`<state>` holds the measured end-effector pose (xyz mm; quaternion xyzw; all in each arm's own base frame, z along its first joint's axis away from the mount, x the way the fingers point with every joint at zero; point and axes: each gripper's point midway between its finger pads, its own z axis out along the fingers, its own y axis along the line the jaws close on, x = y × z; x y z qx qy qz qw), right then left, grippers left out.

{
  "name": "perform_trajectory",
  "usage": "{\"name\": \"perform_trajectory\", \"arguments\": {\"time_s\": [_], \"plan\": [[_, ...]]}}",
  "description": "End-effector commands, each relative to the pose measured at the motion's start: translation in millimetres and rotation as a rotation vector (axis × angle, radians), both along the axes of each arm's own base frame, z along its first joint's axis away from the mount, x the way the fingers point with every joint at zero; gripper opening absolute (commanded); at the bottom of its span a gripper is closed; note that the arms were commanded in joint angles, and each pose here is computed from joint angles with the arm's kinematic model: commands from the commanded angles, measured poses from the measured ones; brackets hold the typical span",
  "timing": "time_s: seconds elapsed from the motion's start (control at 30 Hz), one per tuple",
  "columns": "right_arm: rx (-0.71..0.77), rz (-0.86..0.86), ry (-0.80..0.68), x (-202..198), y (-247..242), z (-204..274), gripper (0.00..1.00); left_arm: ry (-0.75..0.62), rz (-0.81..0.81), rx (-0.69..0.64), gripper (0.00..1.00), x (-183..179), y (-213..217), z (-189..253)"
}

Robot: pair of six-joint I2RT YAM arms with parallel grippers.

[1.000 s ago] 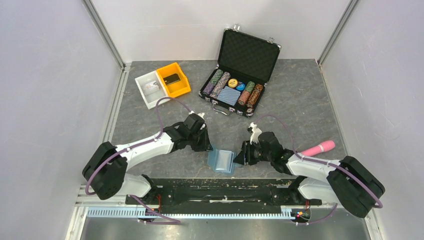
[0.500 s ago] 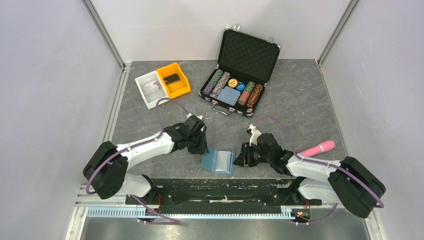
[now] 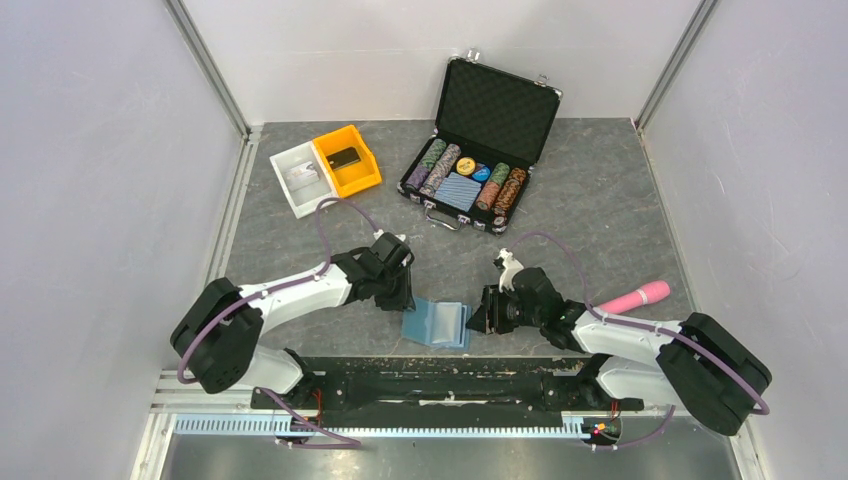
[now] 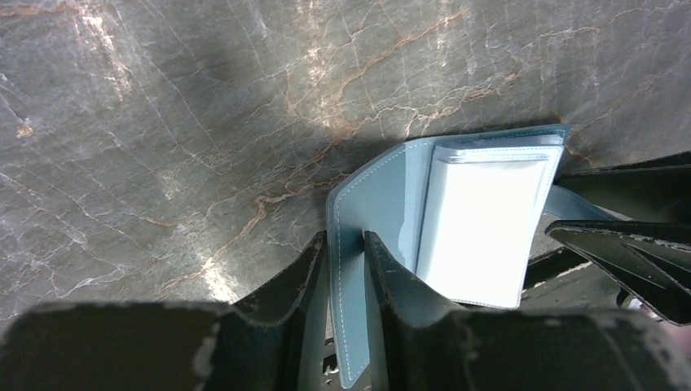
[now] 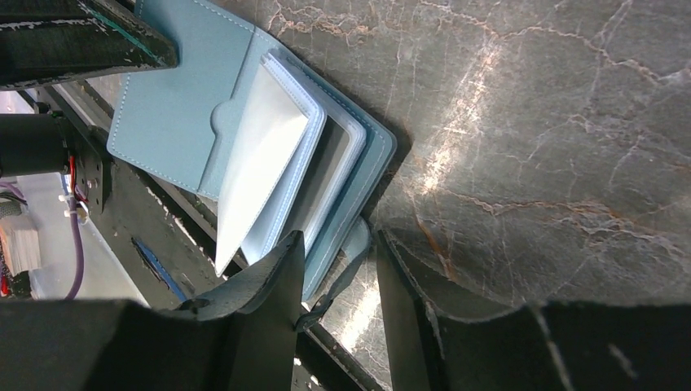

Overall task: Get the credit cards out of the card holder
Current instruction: Open the card holder at the center of the board.

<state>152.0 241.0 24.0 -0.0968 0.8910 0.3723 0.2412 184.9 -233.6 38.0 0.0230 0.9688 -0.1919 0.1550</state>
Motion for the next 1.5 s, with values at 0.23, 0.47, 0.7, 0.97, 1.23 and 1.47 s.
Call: {"name": "perform_trajectory", "arguments": {"time_s": [0.23, 0.47, 0.7, 0.97, 1.23, 1.47], "plan": [[0.029, 0.011, -0.012, 4, 14, 8, 0.41, 0.016, -0.017, 0.002, 0.27, -7, 2, -14], [0.07, 0.004, -0.02, 9, 22, 13, 0.38, 0.027, -0.012, -0.024, 0.27, -10, 0, -15], [0.15, 0.016, -0.032, 11, 34, 31, 0.2, 0.038, -0.014, -0.079, 0.26, -13, -8, -15], [0.19, 0.019, -0.108, 22, 40, 68, 0.0, 0.025, -0.036, -0.216, 0.28, -11, -31, 3], [0.117, -0.016, -0.136, 30, 31, 67, 0.0, 0.004, -0.041, -0.23, 0.37, -6, -35, 14], [-0.069, -0.067, -0.161, 40, 2, 35, 0.0, -0.013, -0.05, -0.214, 0.34, -6, -31, 20]]}}
